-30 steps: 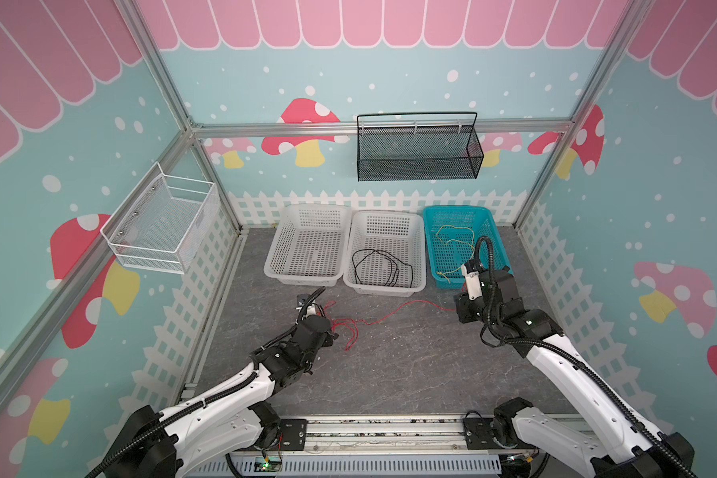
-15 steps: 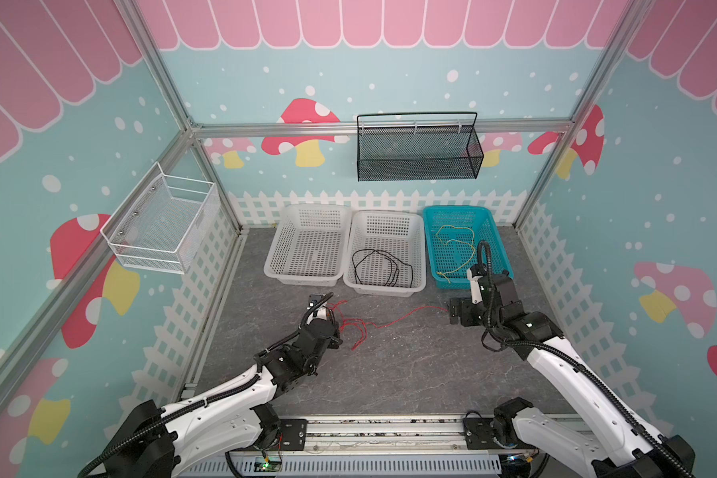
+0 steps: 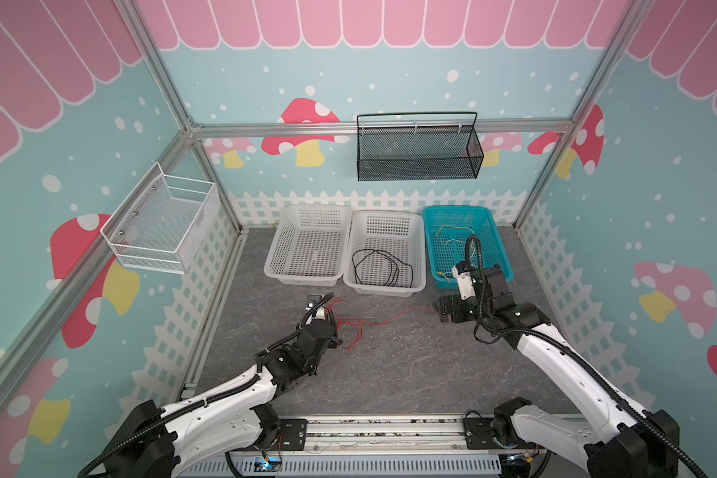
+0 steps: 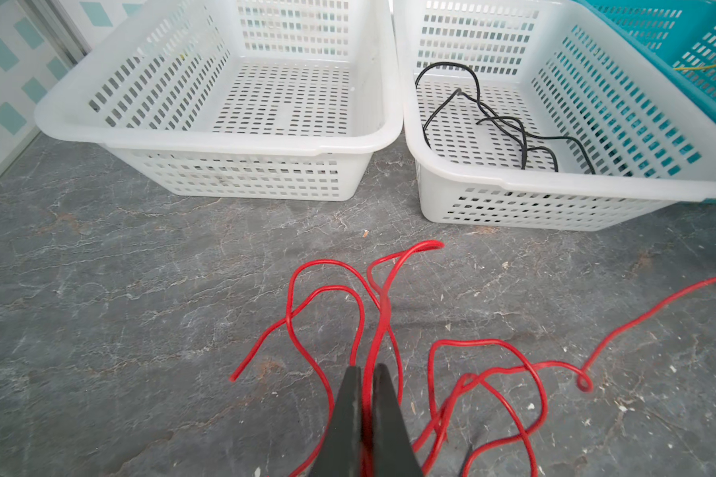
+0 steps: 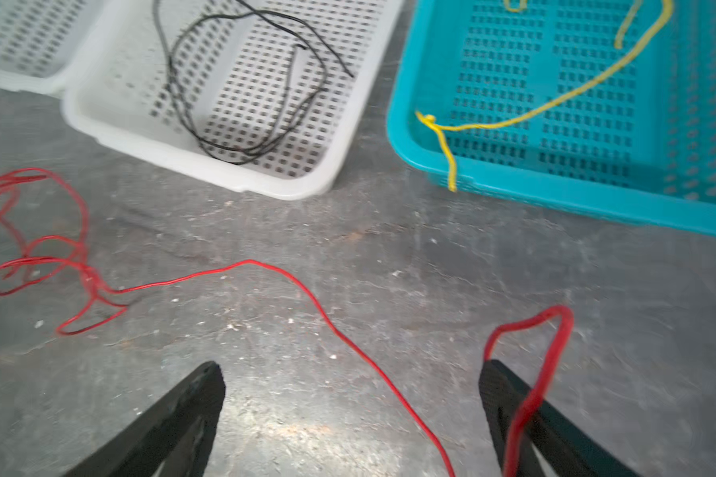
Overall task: Untangle and sort cables by color
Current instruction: Untie the cable.
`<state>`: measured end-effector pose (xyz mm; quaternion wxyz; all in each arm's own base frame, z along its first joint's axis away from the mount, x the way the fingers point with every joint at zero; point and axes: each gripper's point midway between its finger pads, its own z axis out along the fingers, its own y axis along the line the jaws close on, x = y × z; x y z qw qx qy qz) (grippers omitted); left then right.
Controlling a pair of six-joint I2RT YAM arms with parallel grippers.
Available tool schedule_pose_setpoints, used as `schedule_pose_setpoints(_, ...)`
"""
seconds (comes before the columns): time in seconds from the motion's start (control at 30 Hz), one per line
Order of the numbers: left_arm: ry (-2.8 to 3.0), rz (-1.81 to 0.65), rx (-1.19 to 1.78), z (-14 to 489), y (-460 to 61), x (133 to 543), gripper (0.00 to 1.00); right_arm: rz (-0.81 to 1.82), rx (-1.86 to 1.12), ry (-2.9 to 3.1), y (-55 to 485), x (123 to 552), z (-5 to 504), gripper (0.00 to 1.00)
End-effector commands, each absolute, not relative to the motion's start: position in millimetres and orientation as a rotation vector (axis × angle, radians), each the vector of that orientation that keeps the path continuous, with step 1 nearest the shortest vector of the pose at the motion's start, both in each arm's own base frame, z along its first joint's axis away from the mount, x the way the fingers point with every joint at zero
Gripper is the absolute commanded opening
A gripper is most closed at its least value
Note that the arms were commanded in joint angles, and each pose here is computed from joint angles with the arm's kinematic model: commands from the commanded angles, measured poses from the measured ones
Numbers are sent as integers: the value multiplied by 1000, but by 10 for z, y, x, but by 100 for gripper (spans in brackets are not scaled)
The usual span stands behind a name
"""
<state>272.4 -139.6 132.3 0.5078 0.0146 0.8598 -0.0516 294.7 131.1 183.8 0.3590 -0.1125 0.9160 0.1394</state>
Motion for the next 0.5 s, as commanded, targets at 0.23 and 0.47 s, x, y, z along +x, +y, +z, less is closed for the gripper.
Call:
schedule_pose_setpoints(0.23, 2042, -233, 95, 1391, -1599, 2715, 0, -86, -114, 2525, 780, 3135, 1483, 98)
schedule_pose_setpoints(0.47, 2009, -195, 83, 1505, -1502, 2708, 0, -215, -110, 2600, 662, 3138, 1234, 98)
